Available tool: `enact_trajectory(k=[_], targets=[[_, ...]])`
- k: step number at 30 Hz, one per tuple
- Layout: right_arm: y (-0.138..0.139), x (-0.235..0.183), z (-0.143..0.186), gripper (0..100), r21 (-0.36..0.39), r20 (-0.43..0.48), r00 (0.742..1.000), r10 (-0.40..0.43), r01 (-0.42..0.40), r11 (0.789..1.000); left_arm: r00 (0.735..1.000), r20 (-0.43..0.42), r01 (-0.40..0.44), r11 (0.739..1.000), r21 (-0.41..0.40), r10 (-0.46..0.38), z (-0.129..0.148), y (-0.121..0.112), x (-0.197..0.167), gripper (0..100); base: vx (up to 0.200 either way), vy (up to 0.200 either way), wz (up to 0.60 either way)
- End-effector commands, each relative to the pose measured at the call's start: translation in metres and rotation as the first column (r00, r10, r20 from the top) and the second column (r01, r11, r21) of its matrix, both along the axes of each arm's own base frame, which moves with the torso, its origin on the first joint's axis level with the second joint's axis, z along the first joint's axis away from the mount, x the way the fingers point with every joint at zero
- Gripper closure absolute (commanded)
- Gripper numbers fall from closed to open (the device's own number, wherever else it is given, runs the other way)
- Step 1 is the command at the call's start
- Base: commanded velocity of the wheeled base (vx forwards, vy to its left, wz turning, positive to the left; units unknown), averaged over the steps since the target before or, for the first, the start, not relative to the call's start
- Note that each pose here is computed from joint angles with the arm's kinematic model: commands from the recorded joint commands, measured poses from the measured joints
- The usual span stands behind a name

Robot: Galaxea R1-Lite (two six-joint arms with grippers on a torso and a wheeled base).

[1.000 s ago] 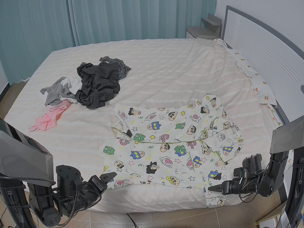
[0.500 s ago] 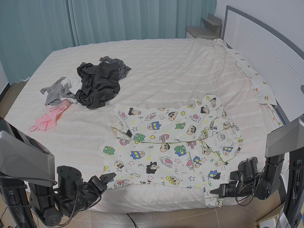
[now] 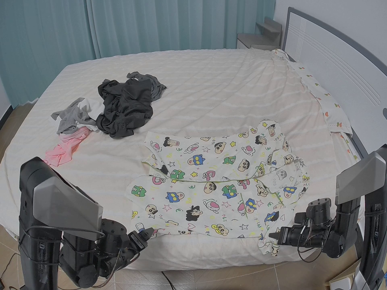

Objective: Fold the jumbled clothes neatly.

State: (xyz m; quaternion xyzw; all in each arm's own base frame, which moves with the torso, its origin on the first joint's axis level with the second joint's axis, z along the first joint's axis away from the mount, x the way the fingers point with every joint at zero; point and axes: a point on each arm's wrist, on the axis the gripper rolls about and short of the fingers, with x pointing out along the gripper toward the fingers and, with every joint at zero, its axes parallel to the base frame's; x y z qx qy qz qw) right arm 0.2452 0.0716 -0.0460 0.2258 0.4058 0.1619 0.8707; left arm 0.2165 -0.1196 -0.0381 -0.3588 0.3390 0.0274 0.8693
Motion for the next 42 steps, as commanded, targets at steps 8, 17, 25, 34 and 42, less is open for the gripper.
enact_trajectory(k=[8,17,25,34,42], targets=[[-0.004,-0.015,-0.014,100,0.001,-0.05,0.999,-0.008,0.008,1.0,0.999,0.042,-0.017,1.0,0.015,0.016,-0.014,-0.007,0.021,0,0.0,0.0,0.0],[-0.004,-0.016,-0.013,100,0.001,-0.053,0.999,-0.009,0.009,1.0,0.999,0.036,-0.036,0.999,0.035,0.035,-0.016,-0.008,0.025,100,0.0,0.0,0.0],[-0.004,-0.018,-0.013,100,0.0,-0.058,0.998,-0.009,0.009,1.0,0.999,0.026,-0.043,0.998,0.048,0.042,-0.016,-0.006,0.021,100,0.0,0.0,0.0],[-0.007,-0.026,0.002,100,-0.001,-0.04,0.999,-0.007,0.007,1.0,0.998,0.046,-0.043,0.998,0.05,0.04,0.005,0.001,0.009,100,0.0,0.0,0.0],[-0.01,-0.04,0.006,100,-0.007,-0.077,0.997,0.012,-0.013,1.0,0.999,-0.013,-0.028,0.996,0.081,0.029,0.006,0.01,-0.011,100,0.0,0.0,0.0]])
